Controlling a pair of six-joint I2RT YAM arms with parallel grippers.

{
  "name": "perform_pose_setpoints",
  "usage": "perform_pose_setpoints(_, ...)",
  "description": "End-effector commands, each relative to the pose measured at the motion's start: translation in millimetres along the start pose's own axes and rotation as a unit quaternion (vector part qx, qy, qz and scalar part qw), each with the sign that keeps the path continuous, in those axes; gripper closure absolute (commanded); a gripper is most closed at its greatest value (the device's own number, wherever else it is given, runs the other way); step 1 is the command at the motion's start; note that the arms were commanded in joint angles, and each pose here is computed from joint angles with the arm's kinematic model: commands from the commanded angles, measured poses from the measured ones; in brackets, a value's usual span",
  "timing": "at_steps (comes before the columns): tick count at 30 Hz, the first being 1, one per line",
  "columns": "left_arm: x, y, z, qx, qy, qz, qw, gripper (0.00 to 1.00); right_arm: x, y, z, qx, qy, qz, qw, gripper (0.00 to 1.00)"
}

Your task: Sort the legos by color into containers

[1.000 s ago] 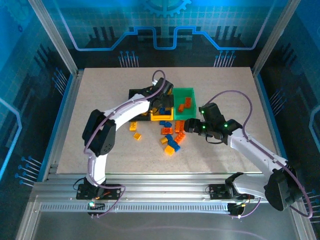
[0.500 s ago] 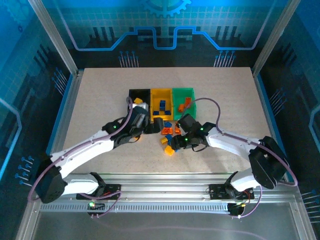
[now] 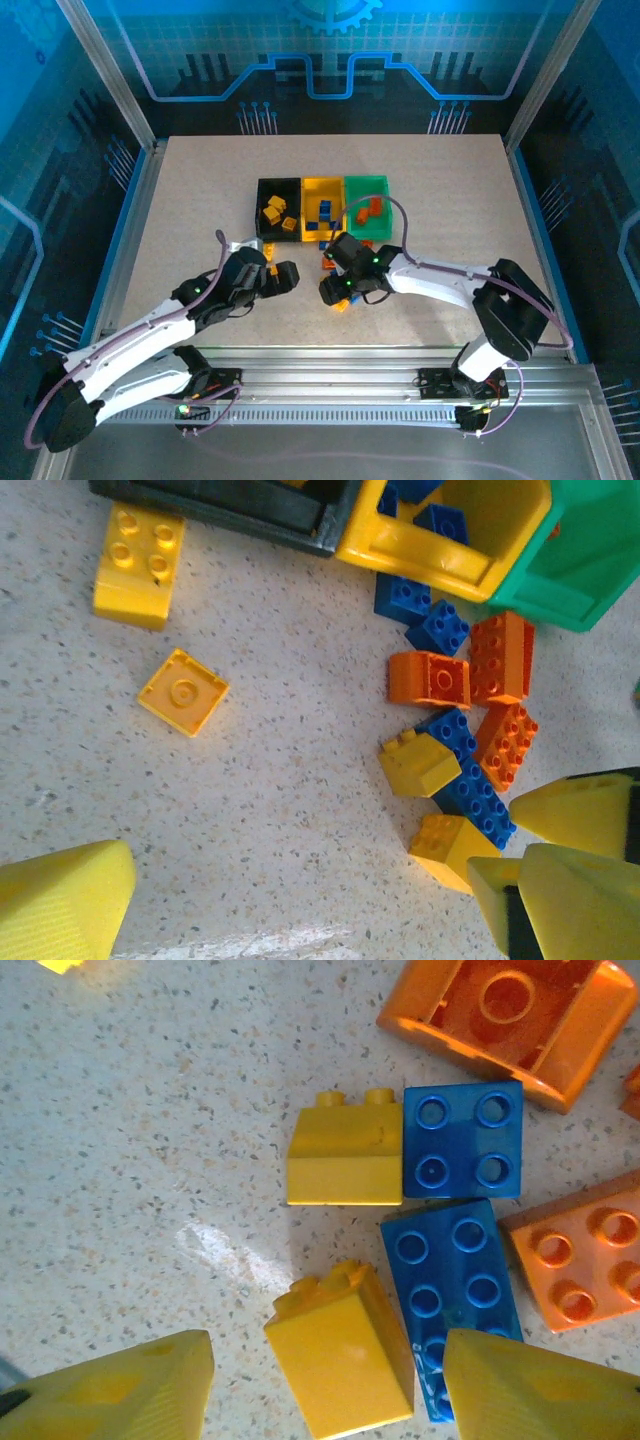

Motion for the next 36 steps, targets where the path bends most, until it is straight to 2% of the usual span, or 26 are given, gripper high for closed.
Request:
perform_pose_setpoints(1, 11.7, 2.4, -5.0, -0.01, 0.024, -0.014, 1.0, 0.01, 4.2, 1.0, 7.5, 0.008, -0.02, -0.024, 0.999, 0.37)
perform_pose_setpoints(9, 20.6, 4.6, -9.3, -0.016, 0.028, -0.026, 0.999, 0.01, 27.7, -12.7, 18.6, 0.034, -0.008, -0.053, 0.998, 0.45)
perform_pose_setpoints(16, 24.1, 2.7, -7.2, -0.013, 0.029, -0.032, 0.999, 0.01, 21.5, -19.5, 34.7, 0.054, -0.081, -0.048, 0.994, 0.43)
perform_pose_setpoints(20, 26.4, 2.6, -7.8, -0.013, 0.034, -0.034, 0.999, 0.01, 22.8, -19.9, 38.2, 0.054, -0.085, -0.049, 0.994, 0.5)
perform_pose_setpoints(23, 28.7, 2.5, -9.8, -0.015, 0.04, -0.035, 0.998, 0.01, 28.8, -12.8, 29.6, 0.035, -0.069, -0.056, 0.995, 0.59)
perform_pose_setpoints(27, 41.3, 1.4, -14.7, -0.033, 0.067, -0.047, 0.996, 0.01, 42.7, 12.8, 0.8, -0.018, -0.039, -0.067, 0.997, 0.66)
perform_pose_setpoints(32, 54.2, -6.2, -18.4, -0.039, 0.075, -0.064, 0.994, 0.01, 58.9, 69.4, -33.3, -0.094, 0.013, -0.054, 0.994, 0.67)
perform_pose_setpoints(36, 60.2, -15.3, -16.6, -0.029, 0.071, -0.075, 0.994, 0.01, 62.6, 123.6, -36.2, -0.136, 0.027, -0.032, 0.99, 0.67)
Point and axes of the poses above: each hand's point on the last joint's axis, 136 mm out from that joint toward the fingers, its own z axis out along the fingers, its own x axis along the line the jaws close on, y = z × x, the point moved 6 cm from there along -z, back along the fingers, and after that the axes turned 1 degree about z, right-handed, at the moved point
